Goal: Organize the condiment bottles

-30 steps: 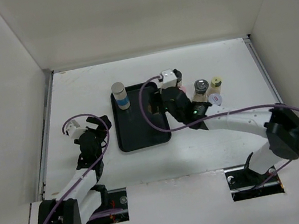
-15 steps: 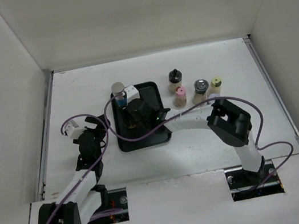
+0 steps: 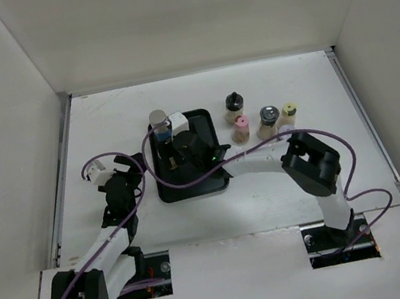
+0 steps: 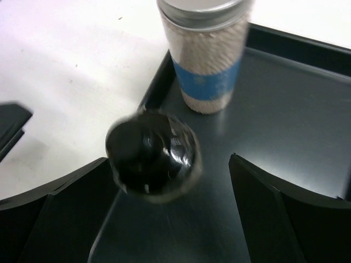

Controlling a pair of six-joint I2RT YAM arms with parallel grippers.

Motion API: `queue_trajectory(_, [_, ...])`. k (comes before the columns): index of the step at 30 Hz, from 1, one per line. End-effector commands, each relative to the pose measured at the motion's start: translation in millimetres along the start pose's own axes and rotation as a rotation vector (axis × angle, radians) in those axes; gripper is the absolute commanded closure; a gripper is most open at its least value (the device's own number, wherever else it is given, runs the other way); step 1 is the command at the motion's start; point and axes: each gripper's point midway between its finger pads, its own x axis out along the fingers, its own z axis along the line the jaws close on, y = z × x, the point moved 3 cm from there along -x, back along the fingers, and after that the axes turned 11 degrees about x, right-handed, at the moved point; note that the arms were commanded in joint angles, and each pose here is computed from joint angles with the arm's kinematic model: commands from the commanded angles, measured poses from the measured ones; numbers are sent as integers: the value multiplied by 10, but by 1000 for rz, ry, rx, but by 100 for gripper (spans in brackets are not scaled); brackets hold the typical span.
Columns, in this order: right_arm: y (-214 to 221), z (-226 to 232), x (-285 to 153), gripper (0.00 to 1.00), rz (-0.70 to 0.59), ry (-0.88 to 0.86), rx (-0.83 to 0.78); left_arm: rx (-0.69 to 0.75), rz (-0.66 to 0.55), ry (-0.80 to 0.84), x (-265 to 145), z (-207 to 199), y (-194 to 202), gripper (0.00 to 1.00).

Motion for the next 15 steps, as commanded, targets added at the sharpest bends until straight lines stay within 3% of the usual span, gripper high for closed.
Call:
queue_trajectory(1, [-677,17,-479,7,-166,-57,94,-20,-44,30,30,-95,-117,0])
queue_trajectory(4, [-753,-479,-725,26,-209,18,145,-23,-33,38,29,-109,-103,0])
queue_trajectory(6, [-769,-809,-874,52,-228,84,177,-25,-45,42,19,-124,-127,0])
queue_trajectory(8, [-779,-1123,-1013,66,-245,156,191,-23,-43,34,28,-112,-115,0])
queue_trajectory(12, [-779,-1642,-1080,60,-254,292,203,-22,-29,45,36,-139,-92,0])
queue_trajectory(15, [-776,-1886,-1013,32,-234,370,190,-18,-41,37,36,-132,-111,0])
